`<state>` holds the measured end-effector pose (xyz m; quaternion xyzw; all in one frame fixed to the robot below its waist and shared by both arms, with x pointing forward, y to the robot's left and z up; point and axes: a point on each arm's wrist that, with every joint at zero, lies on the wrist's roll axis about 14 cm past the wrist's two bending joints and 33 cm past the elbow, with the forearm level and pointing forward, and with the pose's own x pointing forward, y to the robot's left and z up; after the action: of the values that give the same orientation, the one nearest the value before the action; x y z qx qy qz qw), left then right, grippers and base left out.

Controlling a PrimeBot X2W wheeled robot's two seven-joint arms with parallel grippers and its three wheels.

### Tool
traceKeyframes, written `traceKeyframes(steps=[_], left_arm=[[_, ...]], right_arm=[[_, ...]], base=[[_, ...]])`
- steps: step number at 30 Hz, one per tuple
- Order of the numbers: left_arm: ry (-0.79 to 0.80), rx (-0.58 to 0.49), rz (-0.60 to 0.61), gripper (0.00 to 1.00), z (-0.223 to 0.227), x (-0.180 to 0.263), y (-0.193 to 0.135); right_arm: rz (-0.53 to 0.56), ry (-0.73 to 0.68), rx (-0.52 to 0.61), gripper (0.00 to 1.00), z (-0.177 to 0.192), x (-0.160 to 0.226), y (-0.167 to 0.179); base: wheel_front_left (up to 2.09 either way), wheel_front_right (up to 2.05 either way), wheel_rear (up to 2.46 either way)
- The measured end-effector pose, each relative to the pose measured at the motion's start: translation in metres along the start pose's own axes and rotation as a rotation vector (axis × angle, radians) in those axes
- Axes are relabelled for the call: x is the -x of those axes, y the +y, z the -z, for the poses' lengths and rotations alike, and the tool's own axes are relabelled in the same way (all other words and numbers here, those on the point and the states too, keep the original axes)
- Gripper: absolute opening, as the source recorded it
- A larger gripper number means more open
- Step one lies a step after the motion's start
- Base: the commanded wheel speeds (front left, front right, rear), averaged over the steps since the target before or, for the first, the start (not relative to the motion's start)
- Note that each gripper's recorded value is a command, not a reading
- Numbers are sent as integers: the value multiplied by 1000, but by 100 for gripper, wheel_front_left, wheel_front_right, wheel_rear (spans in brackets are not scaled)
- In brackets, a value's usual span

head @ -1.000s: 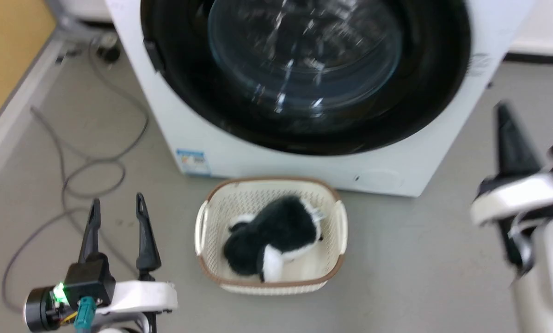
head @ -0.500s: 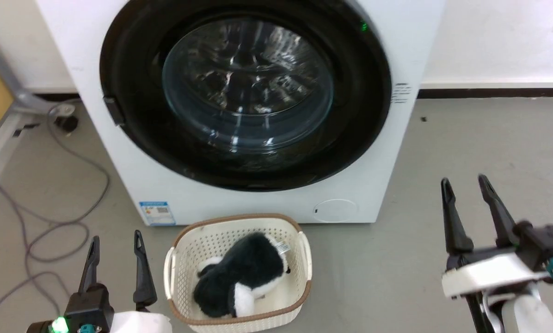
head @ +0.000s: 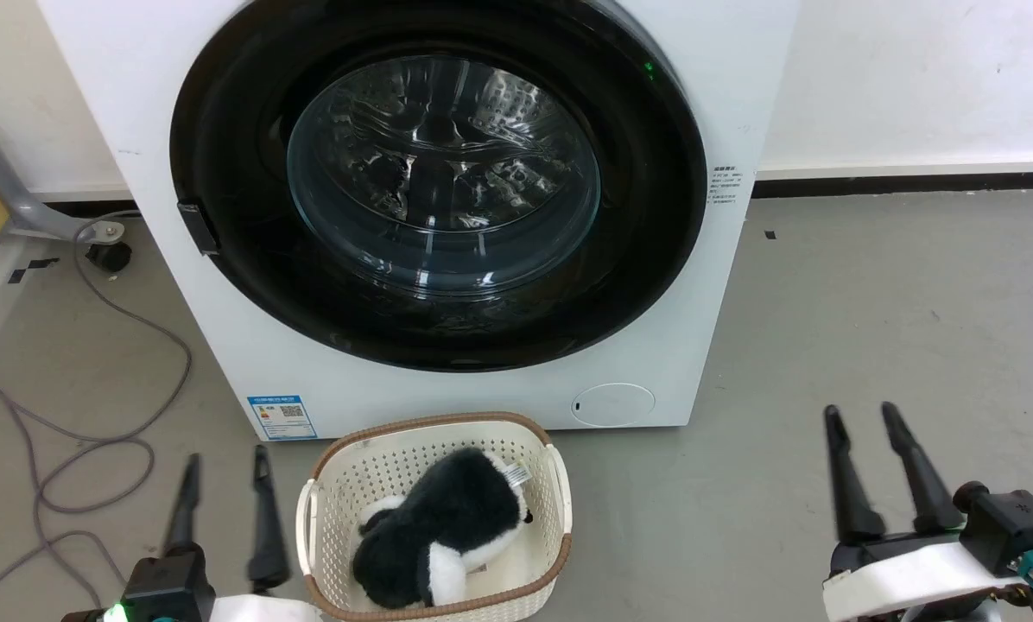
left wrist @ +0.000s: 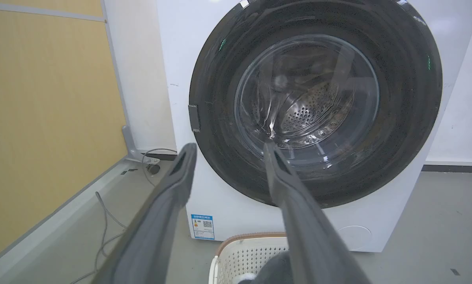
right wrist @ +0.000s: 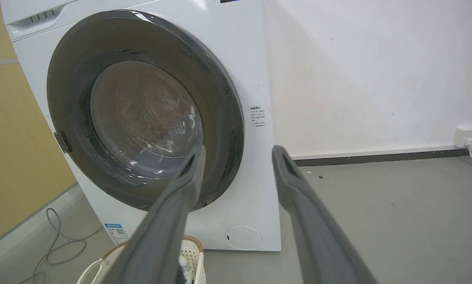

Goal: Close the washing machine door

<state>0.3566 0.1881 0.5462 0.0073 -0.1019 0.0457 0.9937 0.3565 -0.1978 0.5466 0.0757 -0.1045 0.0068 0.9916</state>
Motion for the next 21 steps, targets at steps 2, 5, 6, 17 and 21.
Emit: traceKeyframes(steps=[2, 5, 6, 17, 21], left_arm=[[0, 0, -1, 0, 0, 0, 0], [2, 0, -2, 0, 0, 0, 0], [6, 0, -2, 0, 1, 0, 0], [28, 1, 4, 0, 4, 0, 0], [38, 2, 5, 0, 6, 1, 0]], right_arm=[[0, 0, 0, 0, 0, 0, 0], [-1, 1, 0, 0, 0, 0, 0], [-1, 4, 0, 0, 1, -1, 0], [-13, 25, 11, 0, 3, -2, 3], [-18, 33, 19, 0, 4, -3, 5]], base=[[0, 0, 0], [0, 0, 0], [0, 0, 0], [0, 0, 0], [0, 0, 0]])
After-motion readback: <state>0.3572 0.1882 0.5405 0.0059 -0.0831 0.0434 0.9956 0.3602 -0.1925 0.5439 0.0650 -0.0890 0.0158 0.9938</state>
